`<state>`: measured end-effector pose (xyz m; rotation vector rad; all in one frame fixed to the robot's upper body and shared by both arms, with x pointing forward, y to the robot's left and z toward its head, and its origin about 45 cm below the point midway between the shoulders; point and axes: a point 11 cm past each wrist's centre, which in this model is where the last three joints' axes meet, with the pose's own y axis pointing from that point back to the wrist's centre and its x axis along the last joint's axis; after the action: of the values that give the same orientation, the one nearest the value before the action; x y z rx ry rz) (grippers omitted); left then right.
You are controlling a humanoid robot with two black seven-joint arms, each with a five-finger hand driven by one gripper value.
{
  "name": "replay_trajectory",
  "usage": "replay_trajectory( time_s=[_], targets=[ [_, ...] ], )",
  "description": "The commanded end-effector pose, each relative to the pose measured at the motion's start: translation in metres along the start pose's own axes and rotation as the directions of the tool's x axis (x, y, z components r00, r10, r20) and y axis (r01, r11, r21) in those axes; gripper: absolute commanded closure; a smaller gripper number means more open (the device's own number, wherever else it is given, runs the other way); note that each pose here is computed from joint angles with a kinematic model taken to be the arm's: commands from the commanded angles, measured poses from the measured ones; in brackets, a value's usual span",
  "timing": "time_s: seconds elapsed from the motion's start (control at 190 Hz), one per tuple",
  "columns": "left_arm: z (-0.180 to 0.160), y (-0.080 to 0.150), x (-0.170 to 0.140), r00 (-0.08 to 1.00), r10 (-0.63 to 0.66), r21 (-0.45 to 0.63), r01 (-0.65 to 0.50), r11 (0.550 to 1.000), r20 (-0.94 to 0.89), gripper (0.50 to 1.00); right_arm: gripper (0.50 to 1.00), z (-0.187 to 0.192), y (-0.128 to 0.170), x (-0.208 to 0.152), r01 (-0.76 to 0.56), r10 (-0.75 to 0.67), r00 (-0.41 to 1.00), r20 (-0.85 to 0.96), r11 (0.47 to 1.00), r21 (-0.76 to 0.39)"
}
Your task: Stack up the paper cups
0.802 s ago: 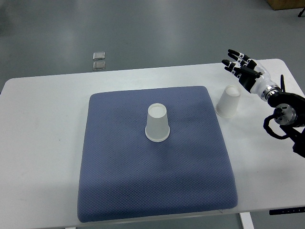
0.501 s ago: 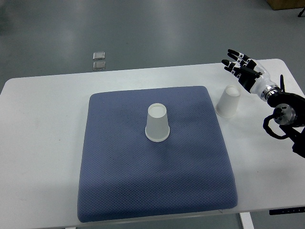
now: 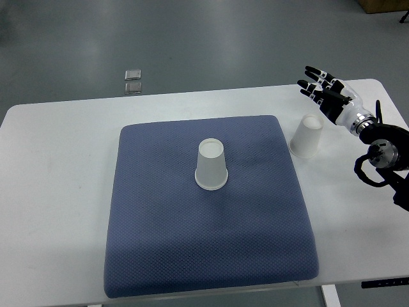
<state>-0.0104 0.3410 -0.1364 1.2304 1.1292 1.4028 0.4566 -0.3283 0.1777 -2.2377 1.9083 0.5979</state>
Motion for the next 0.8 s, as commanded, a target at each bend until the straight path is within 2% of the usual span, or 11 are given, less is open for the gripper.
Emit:
replay_trajectory(
  time_s=[0.0, 0.633, 0.796],
  targets=[
    [0.0, 0.0, 0.0, 1.0, -0.001, -0.001, 0.001, 1.0, 0.0, 0.5, 0.579, 0.0, 0.0, 0.0, 0.0, 0.0, 1.0, 0.003, 1.0, 0.001],
    [0.0, 0.0, 0.0, 1.0, 0.002, -0.001, -0.002, 1.0, 0.0, 0.5, 0.579, -0.017, 0.004, 0.013, -0.023, 0.024, 1.0, -0.014, 0.998, 0.051],
    [0.0, 0.0, 0.0, 1.0, -0.001, 0.001, 0.001, 1.0, 0.0, 0.5, 0.581, -0.032, 0.005, 0.018, -0.021, 0.024, 0.999, -0.041, 0.998, 0.065]
  ],
)
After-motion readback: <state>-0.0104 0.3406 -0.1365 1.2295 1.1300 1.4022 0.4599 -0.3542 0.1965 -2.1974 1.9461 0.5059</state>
